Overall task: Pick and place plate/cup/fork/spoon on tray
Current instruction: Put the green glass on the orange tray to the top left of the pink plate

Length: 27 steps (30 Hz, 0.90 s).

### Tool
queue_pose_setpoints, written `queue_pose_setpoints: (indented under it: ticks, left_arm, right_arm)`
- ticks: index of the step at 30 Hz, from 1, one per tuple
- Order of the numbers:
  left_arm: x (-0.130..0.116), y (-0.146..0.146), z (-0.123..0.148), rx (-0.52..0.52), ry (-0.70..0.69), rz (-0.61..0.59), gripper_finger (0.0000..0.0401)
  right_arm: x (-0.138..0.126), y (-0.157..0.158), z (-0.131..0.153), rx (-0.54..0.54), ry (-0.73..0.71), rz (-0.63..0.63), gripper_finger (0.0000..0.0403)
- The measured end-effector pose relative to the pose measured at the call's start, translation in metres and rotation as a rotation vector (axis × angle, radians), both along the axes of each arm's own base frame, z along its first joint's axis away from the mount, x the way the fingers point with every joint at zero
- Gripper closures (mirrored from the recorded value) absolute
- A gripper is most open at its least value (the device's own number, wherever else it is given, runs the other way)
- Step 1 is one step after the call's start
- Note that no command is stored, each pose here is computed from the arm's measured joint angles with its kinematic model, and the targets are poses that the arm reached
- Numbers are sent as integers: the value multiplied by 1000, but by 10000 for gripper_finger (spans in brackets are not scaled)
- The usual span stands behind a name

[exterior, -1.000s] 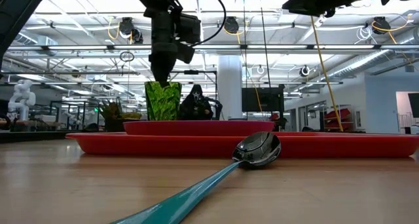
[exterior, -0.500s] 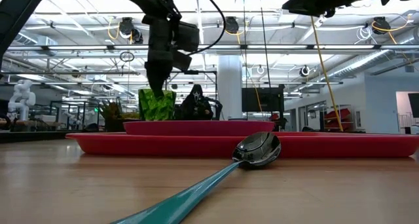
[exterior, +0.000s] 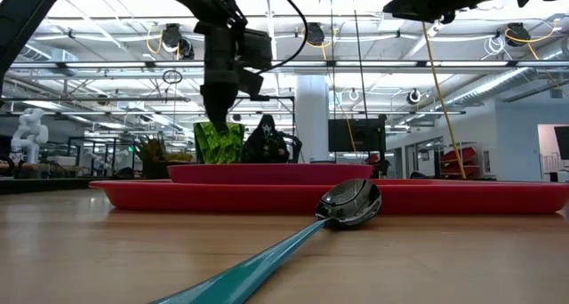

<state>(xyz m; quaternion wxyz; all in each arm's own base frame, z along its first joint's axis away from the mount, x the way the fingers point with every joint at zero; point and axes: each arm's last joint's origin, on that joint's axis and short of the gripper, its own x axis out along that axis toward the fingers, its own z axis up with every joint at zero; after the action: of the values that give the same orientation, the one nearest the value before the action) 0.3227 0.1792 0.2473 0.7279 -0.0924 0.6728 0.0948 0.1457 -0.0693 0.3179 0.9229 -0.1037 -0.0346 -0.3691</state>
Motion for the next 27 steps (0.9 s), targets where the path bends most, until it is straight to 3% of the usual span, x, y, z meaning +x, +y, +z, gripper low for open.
queue_pose_setpoints:
  ticks: [6, 19, 27]
  left_arm:
    - [0, 0, 0, 3, -1, 5, 352]
    - [0, 0, 0, 0, 1, 20, 339]
    - [-1, 1, 0, 17, 15, 54, 256]
  right_arm:
    - [0, 0, 0, 0, 1, 0, 195]
    - [0, 0, 0, 1, 1, 0, 195]
    - [0, 0, 0, 1, 1, 0, 195]
